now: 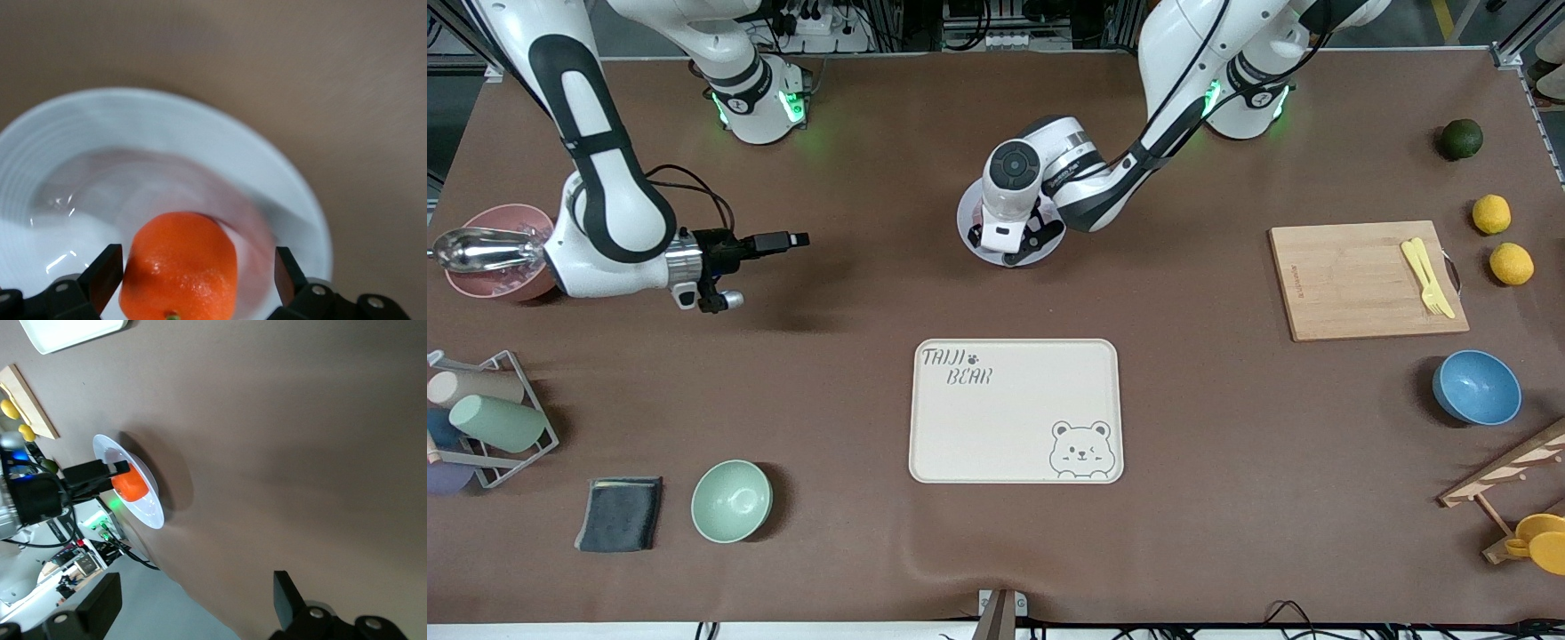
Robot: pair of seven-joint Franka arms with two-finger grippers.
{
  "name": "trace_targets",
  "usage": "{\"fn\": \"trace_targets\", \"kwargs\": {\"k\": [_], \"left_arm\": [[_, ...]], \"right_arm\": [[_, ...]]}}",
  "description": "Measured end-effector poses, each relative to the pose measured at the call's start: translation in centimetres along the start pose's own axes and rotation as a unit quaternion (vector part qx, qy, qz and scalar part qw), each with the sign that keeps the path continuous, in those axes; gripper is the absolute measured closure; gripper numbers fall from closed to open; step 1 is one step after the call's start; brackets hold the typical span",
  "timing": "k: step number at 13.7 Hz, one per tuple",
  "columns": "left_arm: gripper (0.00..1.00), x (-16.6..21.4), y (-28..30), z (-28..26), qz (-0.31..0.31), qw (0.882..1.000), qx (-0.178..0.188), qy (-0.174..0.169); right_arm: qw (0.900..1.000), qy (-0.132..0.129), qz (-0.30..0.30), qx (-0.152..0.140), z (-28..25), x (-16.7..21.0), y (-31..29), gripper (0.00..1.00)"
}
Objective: Place orange and plate with both arms
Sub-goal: 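Release the orange on the plate while the right gripper grasps the plate rim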
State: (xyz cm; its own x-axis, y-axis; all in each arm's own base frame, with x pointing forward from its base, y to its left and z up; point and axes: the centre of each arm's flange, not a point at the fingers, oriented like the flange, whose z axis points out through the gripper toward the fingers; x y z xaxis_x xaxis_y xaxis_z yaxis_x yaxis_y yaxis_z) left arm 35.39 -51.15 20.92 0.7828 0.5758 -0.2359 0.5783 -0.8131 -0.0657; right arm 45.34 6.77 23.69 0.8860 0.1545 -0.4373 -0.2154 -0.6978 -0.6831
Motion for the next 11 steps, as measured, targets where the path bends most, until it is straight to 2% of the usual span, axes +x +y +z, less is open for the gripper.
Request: {"fn": "trace_targets", "kwargs": {"k": [3,6,8,11], "left_arm": [[0.00,0.8,0.1,-7.2,-0.004,0.999,-0.014,0.035],[0.00,2.7,-1.3,-17.2,-0.028,0.995,-0.051,0.083],[0.00,5.9,-2.7,-23.6,-0.046,0.990,-0.072,0.109],[0.00,13.8,-5.1,-32.0,-0.020,0.987,-0.083,0.133]], "right_arm": [[1.000,0.004,-0.005,0.001,4.5,0.1,-2.3,0.00],[1.000,0.016,-0.003,0.001,9.7,-0.4,-4.4,0.00],[0.999,0.033,-0.002,-0.009,13.6,-1.1,-5.9,0.00],[0.998,0.058,0.015,-0.009,19.4,-2.3,-7.6,0.00]]}}
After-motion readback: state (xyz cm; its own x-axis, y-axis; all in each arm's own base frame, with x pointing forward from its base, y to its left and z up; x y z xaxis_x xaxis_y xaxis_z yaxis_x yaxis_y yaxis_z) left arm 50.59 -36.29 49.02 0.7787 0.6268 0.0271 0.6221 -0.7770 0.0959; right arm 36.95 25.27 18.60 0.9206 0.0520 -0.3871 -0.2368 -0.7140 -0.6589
